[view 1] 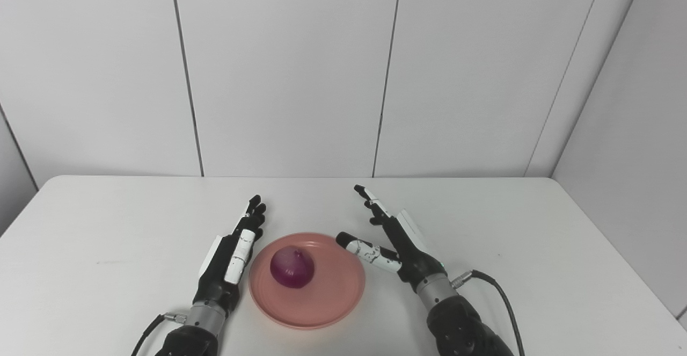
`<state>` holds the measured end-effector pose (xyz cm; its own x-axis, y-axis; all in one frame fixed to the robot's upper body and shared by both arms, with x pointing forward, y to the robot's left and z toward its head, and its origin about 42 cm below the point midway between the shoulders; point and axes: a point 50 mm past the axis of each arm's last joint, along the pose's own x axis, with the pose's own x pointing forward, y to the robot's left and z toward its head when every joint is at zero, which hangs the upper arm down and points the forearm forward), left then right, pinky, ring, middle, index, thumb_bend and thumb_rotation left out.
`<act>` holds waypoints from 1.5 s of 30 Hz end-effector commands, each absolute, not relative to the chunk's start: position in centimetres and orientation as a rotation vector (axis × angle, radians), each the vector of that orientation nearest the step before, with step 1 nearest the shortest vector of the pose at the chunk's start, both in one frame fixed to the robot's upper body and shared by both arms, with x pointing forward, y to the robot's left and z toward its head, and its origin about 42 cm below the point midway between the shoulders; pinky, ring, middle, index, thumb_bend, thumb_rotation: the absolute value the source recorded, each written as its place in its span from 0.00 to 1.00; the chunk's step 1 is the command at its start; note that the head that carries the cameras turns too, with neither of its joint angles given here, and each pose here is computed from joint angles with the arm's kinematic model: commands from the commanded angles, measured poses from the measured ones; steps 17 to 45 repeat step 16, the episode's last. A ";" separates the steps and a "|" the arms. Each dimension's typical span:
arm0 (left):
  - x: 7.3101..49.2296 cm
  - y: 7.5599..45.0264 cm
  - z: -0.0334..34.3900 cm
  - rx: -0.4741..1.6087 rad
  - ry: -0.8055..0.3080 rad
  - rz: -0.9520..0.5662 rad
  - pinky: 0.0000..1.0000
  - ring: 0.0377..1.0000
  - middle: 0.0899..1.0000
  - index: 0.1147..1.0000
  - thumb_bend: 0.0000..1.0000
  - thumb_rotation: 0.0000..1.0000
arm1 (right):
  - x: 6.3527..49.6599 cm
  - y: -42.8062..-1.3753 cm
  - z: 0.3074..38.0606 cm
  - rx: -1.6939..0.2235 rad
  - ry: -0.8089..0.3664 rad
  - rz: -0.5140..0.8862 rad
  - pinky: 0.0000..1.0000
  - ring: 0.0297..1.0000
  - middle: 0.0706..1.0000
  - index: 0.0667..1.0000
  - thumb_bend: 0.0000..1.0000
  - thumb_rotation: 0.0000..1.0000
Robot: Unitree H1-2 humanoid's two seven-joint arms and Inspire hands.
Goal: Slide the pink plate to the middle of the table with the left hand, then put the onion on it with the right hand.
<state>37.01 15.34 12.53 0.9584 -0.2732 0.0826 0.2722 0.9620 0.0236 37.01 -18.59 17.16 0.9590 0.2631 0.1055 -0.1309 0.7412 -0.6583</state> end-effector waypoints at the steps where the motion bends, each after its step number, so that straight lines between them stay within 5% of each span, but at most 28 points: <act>1: 38.1 15.1 15.0 0.022 -0.177 -0.268 1.00 1.00 0.99 0.98 0.84 1.00 | 37.6 -18.9 18.7 -0.686 -0.284 0.210 0.79 0.92 0.97 0.97 0.67 0.91; 9: 38.1 15.2 14.9 0.017 -0.166 -0.262 1.00 1.00 0.99 0.98 0.84 0.99 | 38.0 -20.1 17.4 -0.700 -0.216 0.213 0.83 0.90 0.96 0.98 0.64 1.00; 45: 38.2 15.7 14.6 0.019 -0.171 -0.251 1.00 1.00 0.98 0.97 0.84 0.98 | 38.3 -20.8 16.4 -0.717 -0.177 0.202 0.86 0.90 0.95 0.98 0.68 1.00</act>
